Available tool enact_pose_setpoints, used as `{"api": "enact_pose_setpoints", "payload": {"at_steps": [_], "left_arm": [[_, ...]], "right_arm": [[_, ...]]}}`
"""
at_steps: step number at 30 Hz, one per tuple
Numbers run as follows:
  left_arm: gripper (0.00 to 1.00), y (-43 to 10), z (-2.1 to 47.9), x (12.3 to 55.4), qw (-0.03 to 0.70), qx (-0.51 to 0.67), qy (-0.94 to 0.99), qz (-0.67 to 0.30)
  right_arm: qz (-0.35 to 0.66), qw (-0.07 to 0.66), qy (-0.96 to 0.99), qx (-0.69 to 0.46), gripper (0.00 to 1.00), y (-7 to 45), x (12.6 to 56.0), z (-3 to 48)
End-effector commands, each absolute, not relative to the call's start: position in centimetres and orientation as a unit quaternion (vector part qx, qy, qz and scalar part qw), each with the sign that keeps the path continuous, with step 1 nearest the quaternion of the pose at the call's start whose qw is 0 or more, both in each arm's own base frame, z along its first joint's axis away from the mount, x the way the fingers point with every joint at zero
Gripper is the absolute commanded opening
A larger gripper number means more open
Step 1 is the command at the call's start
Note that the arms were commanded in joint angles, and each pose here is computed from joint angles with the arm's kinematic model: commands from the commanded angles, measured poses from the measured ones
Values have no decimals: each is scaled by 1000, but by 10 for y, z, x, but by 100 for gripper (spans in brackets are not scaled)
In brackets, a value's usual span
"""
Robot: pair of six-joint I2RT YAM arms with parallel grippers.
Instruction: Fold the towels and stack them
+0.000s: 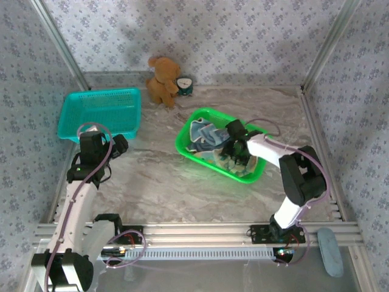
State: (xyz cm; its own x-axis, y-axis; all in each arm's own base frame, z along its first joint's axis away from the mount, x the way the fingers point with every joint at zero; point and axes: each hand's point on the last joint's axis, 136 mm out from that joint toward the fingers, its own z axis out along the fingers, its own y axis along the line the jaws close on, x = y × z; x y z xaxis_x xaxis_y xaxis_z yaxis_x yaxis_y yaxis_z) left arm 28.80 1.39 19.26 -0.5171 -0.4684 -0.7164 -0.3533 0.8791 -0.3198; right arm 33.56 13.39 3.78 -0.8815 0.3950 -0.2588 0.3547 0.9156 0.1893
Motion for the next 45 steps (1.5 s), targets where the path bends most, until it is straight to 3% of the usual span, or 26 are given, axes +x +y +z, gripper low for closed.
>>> {"api": "enact_pose_setpoints", "payload": {"at_steps": [1, 8, 13, 19, 26, 35, 41, 45], "left_arm": [[100, 14, 189, 285, 424, -230, 874, -58], [100, 12, 184, 289, 417, -229, 878, -62], [100, 12, 183, 290, 413, -227, 880, -62], [100, 10, 181, 291, 407, -227, 882, -64], [100, 9, 182, 293, 401, -225, 885, -67], [100, 8, 183, 294, 405, -221, 885, -67], [100, 8, 181, 295, 407, -214, 885, -66], [100, 8, 181, 294, 410, -213, 884, -65]], "right_arm": [[-10, 151, 968, 202, 69, 69, 359, 32], [-34, 165, 963, 209, 72, -11, 425, 43], [-66, 143, 963, 218, 73, -57, 449, 40], [-88, 169, 955, 229, 75, -100, 479, 49], [-70, 174, 949, 252, 76, -104, 495, 56], [-20, 268, 923, 275, 76, -60, 494, 120], [-48, 330, 911, 244, 75, -33, 502, 155], [-42, 315, 922, 220, 72, -25, 526, 146]]}}
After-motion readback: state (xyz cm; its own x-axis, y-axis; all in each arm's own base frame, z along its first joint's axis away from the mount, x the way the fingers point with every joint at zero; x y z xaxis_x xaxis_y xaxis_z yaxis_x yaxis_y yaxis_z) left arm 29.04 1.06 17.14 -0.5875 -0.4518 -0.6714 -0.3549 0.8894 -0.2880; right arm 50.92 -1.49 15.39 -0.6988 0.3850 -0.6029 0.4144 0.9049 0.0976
